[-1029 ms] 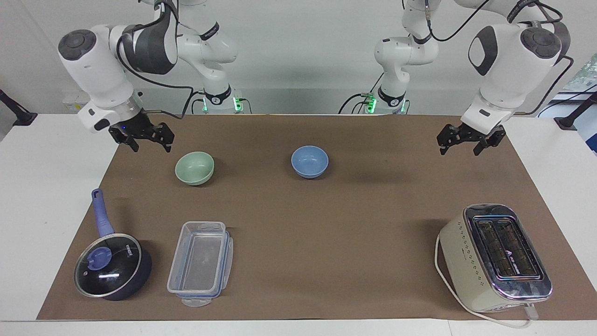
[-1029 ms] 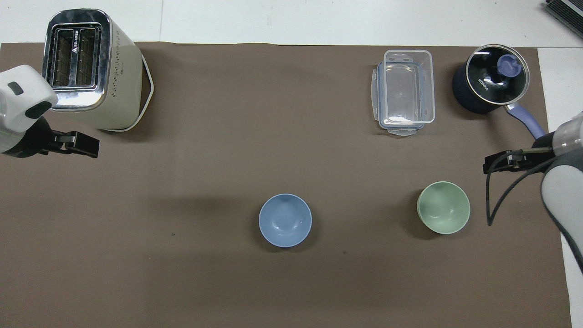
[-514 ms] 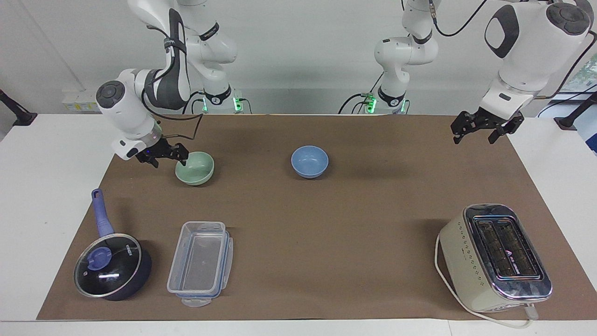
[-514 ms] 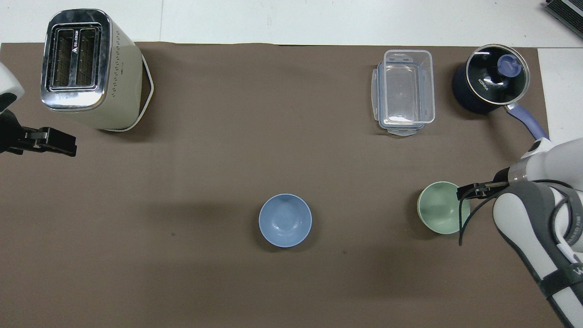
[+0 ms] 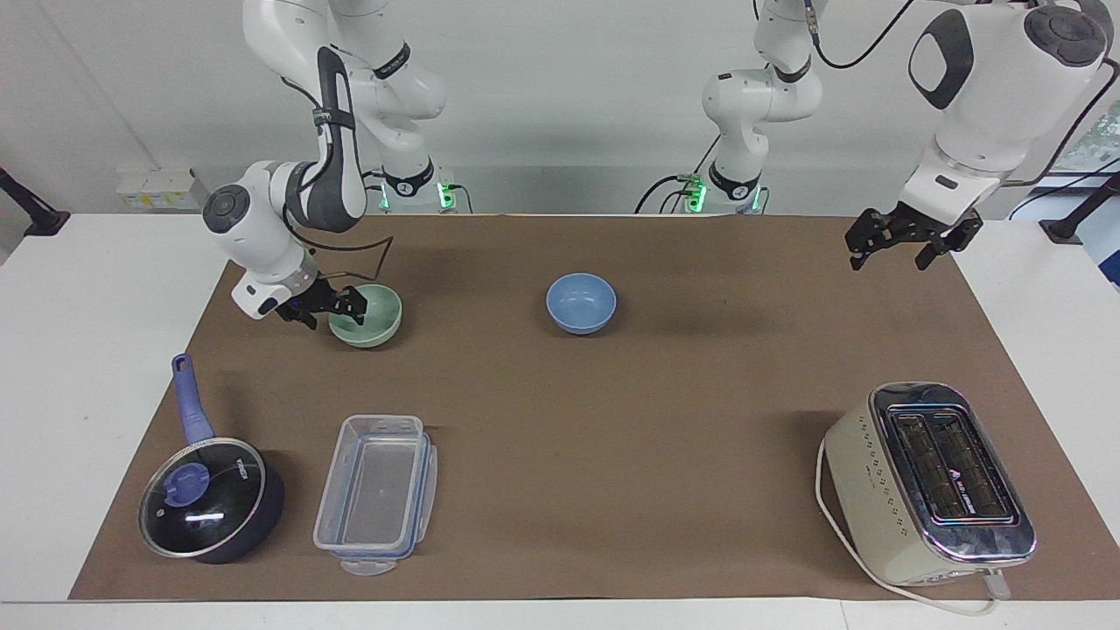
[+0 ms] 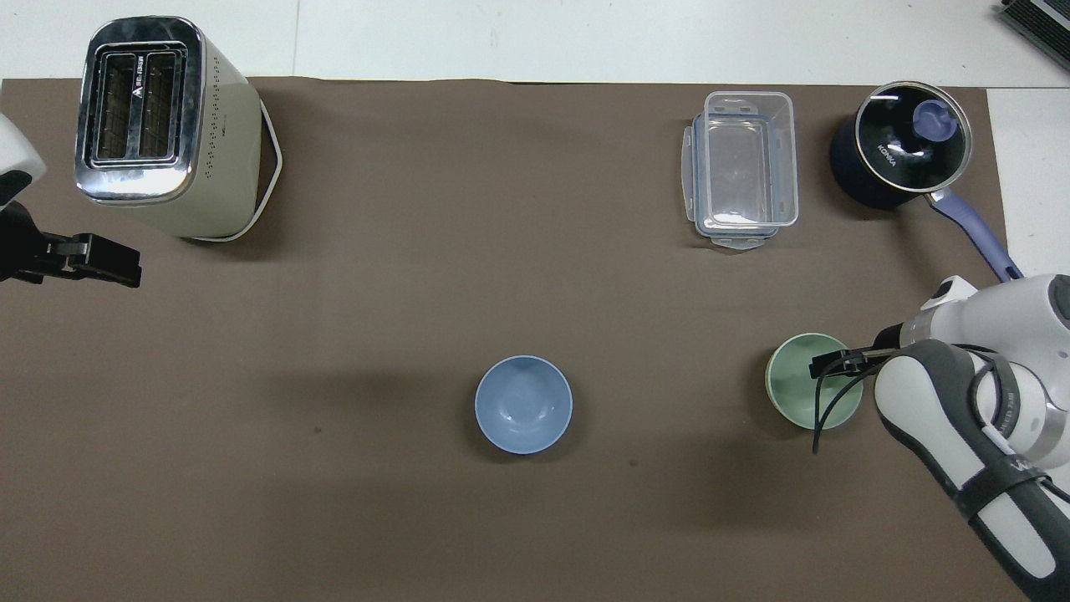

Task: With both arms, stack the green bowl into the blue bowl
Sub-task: 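Reach the right gripper down to the rim of the green bowl, then grasp the green bowl rim and carry it onto the blue bowl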

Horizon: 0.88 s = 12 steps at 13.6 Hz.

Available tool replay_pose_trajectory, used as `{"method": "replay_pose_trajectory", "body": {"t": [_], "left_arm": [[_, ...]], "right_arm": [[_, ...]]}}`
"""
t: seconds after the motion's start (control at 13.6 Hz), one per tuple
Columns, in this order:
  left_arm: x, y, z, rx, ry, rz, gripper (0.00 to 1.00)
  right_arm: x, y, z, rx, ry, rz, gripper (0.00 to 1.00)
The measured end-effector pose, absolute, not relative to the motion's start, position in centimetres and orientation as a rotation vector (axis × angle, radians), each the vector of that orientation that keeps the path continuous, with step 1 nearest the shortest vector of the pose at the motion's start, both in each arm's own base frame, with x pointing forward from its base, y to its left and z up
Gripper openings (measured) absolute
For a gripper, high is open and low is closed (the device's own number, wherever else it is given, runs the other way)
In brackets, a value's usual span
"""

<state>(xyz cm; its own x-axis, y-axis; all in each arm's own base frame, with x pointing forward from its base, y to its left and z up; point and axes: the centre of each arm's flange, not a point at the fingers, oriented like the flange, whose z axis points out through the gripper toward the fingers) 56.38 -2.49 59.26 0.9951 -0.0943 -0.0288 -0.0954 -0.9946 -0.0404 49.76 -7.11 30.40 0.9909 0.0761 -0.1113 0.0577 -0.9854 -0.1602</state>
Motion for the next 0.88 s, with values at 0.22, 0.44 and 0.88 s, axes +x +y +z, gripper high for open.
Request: {"method": "replay_pose_trajectory", "body": {"t": [0.22, 0.44, 0.88], "left_arm": [[56.4, -2.5, 59.3, -3.096, 0.147, 0.042, 1.00], [56.4, -2.5, 59.3, -3.096, 0.147, 0.042, 1.00], [56.4, -2.5, 59.3, -3.096, 0.147, 0.042, 1.00]], "right_arm": [[49.4, -8.4, 29.2, -2.936, -0.184, 0.147, 0.85], [49.2, -8.7, 29.1, -2.881, -0.173, 0.126, 0.59], [48.8, -8.3, 29.8, -2.799, -0.182, 0.206, 0.07]]}}
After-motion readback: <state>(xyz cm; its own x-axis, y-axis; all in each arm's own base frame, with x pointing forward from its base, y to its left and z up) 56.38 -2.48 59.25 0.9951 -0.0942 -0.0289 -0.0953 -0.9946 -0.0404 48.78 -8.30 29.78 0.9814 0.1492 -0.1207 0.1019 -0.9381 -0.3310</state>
